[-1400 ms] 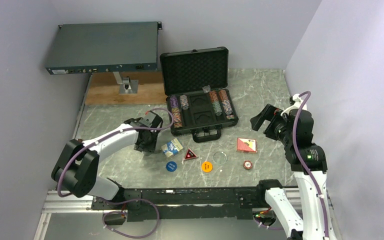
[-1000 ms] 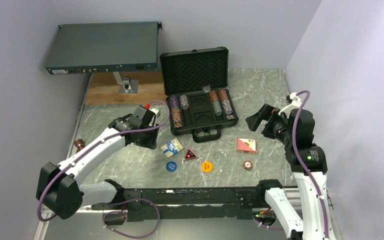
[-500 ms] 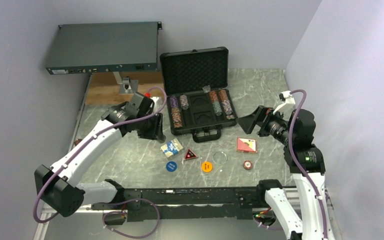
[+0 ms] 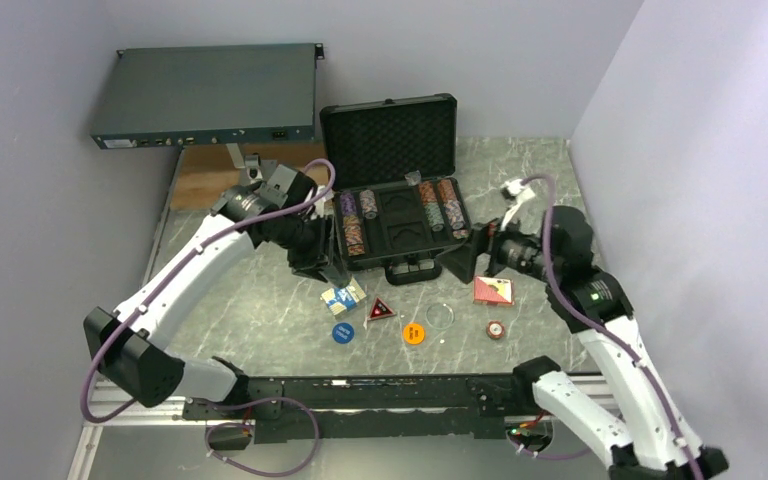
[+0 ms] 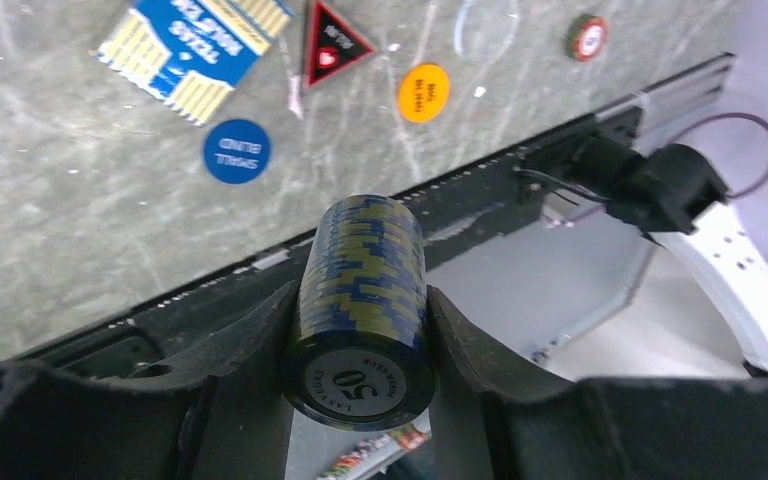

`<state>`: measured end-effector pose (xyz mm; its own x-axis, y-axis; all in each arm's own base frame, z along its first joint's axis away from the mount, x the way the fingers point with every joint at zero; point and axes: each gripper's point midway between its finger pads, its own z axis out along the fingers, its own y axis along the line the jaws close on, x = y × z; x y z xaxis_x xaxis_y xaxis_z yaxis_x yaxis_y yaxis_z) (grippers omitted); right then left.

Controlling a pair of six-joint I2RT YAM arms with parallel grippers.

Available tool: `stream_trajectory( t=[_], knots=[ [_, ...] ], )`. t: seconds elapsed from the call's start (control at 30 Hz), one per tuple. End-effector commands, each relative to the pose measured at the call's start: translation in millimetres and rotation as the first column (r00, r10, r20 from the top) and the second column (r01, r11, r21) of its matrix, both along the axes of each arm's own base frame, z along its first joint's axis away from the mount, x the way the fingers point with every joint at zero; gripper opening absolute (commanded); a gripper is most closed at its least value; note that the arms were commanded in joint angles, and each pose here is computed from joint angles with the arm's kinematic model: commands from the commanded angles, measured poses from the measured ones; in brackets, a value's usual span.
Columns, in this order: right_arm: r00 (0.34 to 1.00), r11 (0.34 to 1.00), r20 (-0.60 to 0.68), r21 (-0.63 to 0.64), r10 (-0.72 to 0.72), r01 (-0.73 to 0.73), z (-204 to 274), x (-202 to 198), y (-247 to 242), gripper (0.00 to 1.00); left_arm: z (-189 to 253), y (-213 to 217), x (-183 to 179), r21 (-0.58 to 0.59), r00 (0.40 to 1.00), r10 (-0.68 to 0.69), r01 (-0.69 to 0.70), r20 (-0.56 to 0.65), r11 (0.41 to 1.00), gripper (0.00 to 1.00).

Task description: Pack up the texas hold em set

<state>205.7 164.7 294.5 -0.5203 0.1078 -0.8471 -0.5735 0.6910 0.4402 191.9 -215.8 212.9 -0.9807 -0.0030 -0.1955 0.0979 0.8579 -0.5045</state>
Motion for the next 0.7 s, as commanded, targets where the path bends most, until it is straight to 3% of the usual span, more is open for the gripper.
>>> stream_trajectory(
  t=[0.0, 0.2, 0.4, 0.67],
  knots=[
    [0.978, 0.993, 0.185, -0.095, 0.092, -0.075, 26, 3, 32, 1.00, 44, -26, -9, -0.165, 0.997, -0.021, 0.009, -0.071, 0.986, 0.00],
    [0.939, 0.979, 0.291, -0.132, 0.185, -0.152, 30, -9, 77, 1.00, 69, -42, -16, -0.254, 0.987, -0.050, 0.010, -0.151, 0.967, 0.00],
    [0.903, 0.955, 0.316, -0.145, 0.292, -0.258, 26, -30, 107, 1.00, 98, -58, -29, -0.410, 0.966, -0.082, -0.027, -0.246, 0.912, 0.00],
    [0.838, 0.913, 0.363, -0.158, 0.407, -0.375, 22, -51, 125, 0.99, 116, -60, -32, -0.473, 0.949, -0.070, -0.089, -0.309, 0.877, 0.00]
  ],
)
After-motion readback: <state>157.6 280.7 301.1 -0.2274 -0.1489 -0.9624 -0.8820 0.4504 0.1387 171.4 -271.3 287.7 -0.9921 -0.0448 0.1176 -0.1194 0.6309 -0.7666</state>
